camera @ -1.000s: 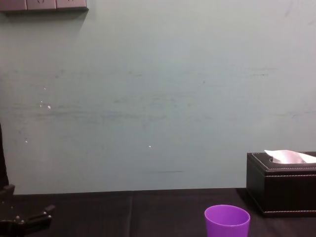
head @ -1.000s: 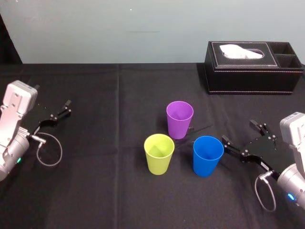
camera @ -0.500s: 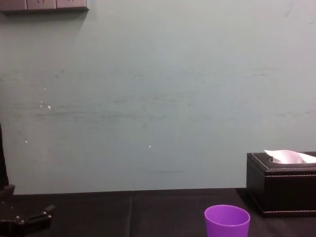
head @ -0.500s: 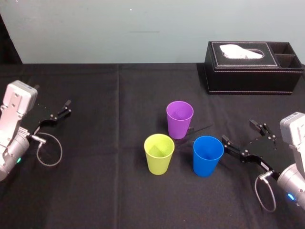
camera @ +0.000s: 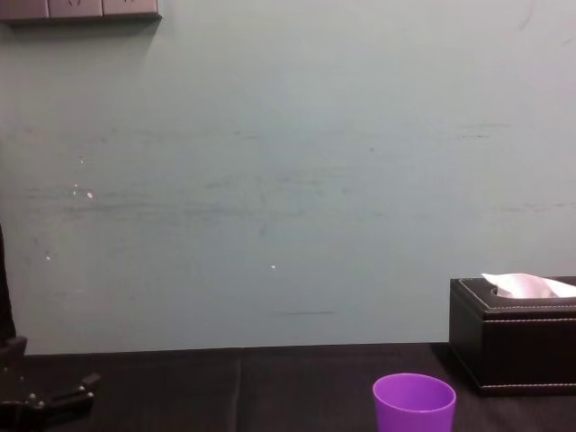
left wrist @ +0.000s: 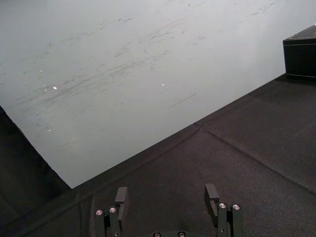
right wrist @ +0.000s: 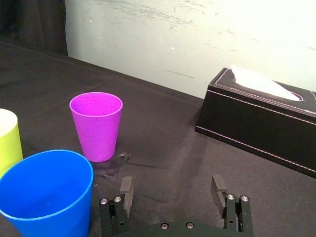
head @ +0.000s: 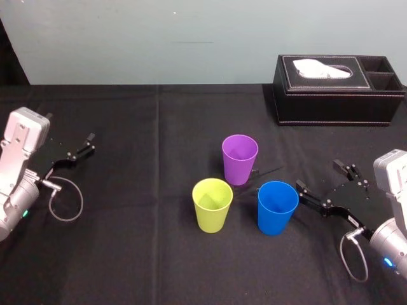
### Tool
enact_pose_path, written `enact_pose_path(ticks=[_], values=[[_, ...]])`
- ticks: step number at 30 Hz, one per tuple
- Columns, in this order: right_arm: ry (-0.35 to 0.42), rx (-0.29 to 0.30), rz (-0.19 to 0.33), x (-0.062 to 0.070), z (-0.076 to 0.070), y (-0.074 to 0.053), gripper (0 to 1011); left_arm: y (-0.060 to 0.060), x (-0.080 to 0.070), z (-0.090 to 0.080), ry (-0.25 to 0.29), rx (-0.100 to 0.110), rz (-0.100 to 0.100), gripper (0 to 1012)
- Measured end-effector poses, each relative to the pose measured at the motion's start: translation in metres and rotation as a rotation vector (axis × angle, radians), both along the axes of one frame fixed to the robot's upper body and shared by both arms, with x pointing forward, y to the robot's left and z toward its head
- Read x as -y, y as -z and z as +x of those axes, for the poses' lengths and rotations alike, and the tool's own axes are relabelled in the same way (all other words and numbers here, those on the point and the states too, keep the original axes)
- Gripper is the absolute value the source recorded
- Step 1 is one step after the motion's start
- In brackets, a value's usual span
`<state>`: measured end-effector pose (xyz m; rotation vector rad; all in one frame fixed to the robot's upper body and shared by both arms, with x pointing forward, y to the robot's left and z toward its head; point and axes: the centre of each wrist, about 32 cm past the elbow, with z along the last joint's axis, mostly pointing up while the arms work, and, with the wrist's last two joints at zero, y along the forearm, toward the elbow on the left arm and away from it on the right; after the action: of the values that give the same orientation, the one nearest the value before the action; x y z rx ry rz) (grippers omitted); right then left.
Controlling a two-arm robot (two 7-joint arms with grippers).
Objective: Stack the three plastic cups sequentially using one hand.
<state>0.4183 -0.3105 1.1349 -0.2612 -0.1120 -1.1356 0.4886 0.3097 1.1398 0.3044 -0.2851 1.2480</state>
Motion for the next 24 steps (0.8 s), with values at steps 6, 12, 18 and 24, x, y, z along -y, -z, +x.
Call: enact_pose_path(ticks=[6,12,18,24], values=[[0.0,0.0,0.0,0.0,0.0,0.0,1003,0.0,0.0,0.0,0.0,0.0,0.0,1011],[0.0,0.0,0.0,0.0,0.0,0.0,1003,0.0,0.0,0.0,0.0,0.0,0.0,1011],[0.0,0.0,0.0,0.0,0.0,0.0,1003,0.0,0.0,0.0,0.0,0.0,0.0,1011],[0.0,0.0,0.0,0.0,0.0,0.0,1003,0.0,0.0,0.0,0.0,0.0,0.0,1012]])
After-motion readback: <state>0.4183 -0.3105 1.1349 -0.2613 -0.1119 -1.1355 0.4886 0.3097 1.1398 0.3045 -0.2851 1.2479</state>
